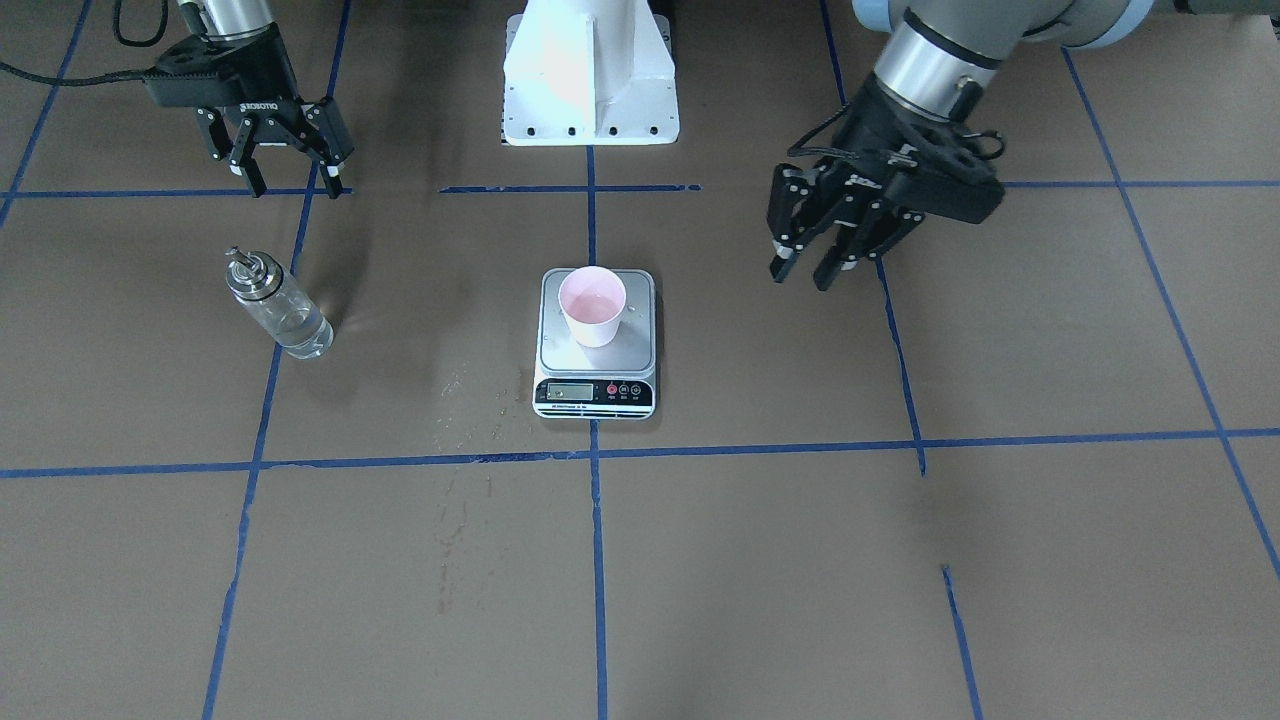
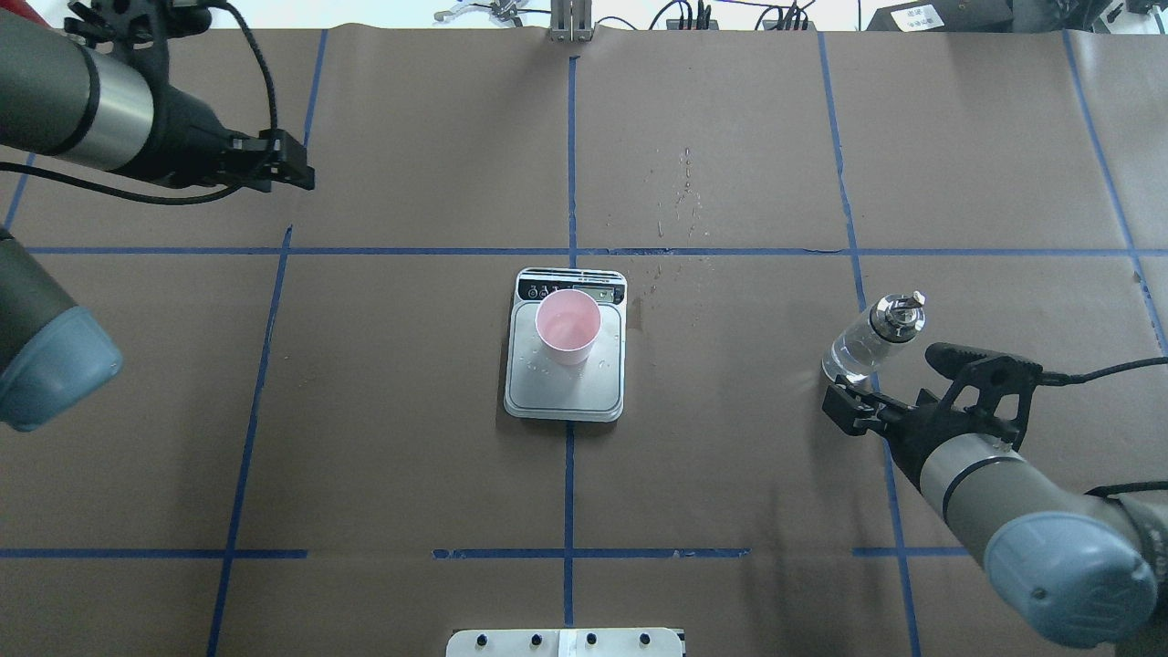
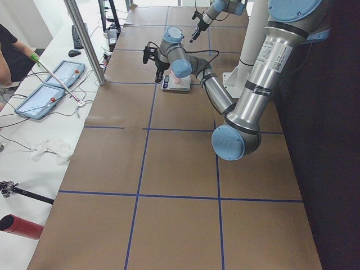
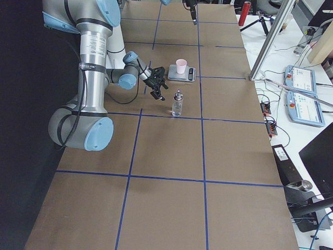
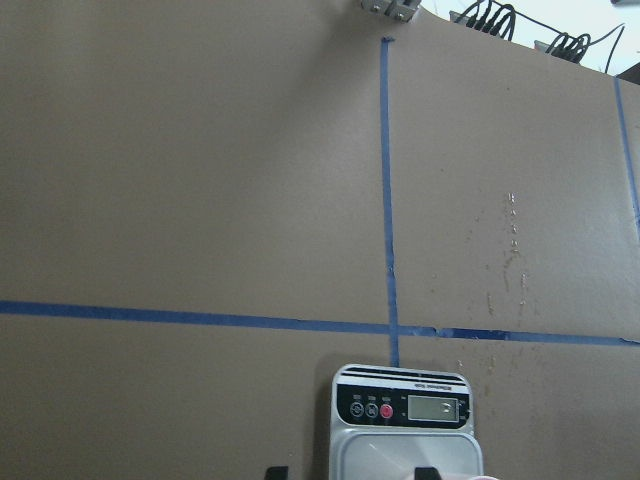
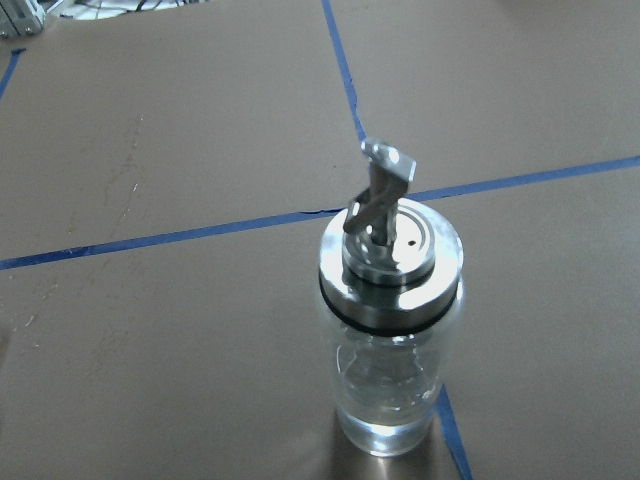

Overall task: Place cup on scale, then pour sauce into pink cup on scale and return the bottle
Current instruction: 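Lift the left gripper away while the right gripper reaches toward the glass bottle, then grasp the glass sauce bottle with the right gripper and lift it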

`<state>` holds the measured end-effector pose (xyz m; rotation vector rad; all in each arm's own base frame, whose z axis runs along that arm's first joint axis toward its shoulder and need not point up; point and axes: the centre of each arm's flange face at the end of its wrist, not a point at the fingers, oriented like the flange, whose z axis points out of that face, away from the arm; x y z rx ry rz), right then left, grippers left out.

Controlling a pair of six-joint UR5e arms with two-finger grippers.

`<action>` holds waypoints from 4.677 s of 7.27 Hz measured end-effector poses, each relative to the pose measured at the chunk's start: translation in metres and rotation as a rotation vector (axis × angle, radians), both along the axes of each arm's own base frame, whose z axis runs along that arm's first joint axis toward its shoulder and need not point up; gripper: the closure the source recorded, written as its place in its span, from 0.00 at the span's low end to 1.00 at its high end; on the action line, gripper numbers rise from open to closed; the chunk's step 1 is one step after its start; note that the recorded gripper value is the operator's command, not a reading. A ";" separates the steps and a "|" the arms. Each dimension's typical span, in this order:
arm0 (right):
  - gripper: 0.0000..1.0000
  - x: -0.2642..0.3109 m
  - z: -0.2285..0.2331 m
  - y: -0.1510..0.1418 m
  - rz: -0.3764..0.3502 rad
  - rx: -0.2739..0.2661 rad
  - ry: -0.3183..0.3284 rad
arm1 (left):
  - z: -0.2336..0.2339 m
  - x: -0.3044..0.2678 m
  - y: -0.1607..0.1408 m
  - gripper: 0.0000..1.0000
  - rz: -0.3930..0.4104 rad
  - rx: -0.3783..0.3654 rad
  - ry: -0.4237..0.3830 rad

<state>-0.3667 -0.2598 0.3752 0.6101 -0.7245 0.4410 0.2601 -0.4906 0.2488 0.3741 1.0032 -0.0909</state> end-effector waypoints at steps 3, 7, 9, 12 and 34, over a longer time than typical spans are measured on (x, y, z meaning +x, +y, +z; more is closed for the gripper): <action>0.11 -0.032 0.056 0.013 0.150 0.161 0.006 | 0.034 -0.019 0.003 0.43 0.024 0.034 -0.069; 0.00 -0.034 0.091 0.016 0.219 0.329 0.062 | 0.028 -0.023 0.006 0.42 0.024 0.042 -0.062; 0.00 -0.036 0.092 0.016 0.200 0.369 0.116 | 0.029 -0.023 0.006 0.42 0.023 0.038 -0.061; 0.00 -0.040 0.093 0.018 0.181 0.376 0.136 | 0.029 -0.023 0.006 0.40 0.021 0.037 -0.061; 0.10 -0.067 0.098 -0.043 0.150 0.325 0.162 | 0.026 -0.023 0.007 0.39 0.009 0.026 -0.051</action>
